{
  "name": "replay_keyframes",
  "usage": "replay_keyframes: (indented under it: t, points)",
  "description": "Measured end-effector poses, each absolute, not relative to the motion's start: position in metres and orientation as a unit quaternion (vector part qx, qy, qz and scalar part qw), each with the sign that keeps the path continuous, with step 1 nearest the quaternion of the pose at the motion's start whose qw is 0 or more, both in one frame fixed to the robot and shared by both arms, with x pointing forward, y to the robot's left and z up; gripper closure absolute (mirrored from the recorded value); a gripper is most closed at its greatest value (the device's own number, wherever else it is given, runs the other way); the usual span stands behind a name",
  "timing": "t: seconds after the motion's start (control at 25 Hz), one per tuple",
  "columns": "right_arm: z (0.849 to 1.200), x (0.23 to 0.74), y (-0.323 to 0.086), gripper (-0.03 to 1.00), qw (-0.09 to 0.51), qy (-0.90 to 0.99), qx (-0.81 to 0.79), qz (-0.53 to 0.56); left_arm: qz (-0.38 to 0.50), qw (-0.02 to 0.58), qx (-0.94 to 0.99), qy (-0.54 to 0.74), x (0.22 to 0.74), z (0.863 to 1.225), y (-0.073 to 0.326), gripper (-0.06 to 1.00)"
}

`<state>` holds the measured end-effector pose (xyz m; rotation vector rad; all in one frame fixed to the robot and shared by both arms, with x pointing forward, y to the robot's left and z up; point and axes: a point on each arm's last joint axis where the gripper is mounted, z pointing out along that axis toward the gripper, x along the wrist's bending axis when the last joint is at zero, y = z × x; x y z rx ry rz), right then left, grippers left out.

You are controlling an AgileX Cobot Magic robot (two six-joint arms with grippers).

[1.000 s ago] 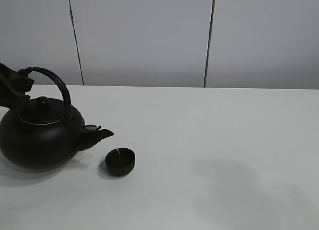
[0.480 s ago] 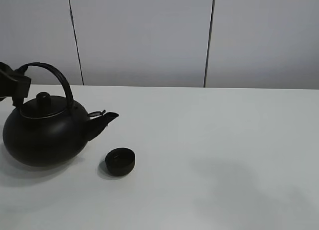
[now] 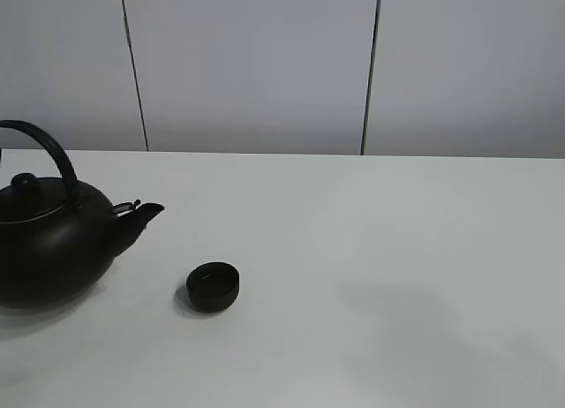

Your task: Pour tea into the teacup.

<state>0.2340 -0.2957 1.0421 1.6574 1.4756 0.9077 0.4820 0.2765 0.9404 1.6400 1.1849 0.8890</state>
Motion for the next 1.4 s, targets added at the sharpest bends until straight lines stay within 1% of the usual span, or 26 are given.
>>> replay_keyframes:
  t: [0.36, 0.72, 1.04, 1.12, 1.24, 1.4]
  points:
    - [1.042, 0.234, -0.296, 0.47, 0.364, 0.573, 0.644, 0.353, 0.373, 0.433, 0.675, 0.467, 0.474, 0.933, 0.284, 0.79]
    - [1.042, 0.234, -0.296, 0.47, 0.364, 0.573, 0.644, 0.353, 0.357, 0.463, 0.665, 0.465, 0.483, 0.908, 0.28, 0.79]
    - [1.042, 0.234, -0.296, 0.47, 0.364, 0.573, 0.644, 0.353, 0.349, 0.482, 0.648, 0.476, 0.487, 0.904, 0.279, 0.79]
    - [1.042, 0.234, -0.296, 0.47, 0.364, 0.573, 0.644, 0.353, 0.346, 0.485, 0.645, 0.478, 0.487, 0.904, 0.279, 0.77]
    - [1.042, 0.234, -0.296, 0.47, 0.364, 0.573, 0.644, 0.353, 0.343, 0.497, 0.635, 0.482, 0.488, 0.906, 0.278, 0.67]
    - [1.042, 0.234, -0.296, 0.47, 0.364, 0.573, 0.644, 0.353, 0.341, 0.501, 0.63, 0.486, 0.488, 0.906, 0.278, 0.62]
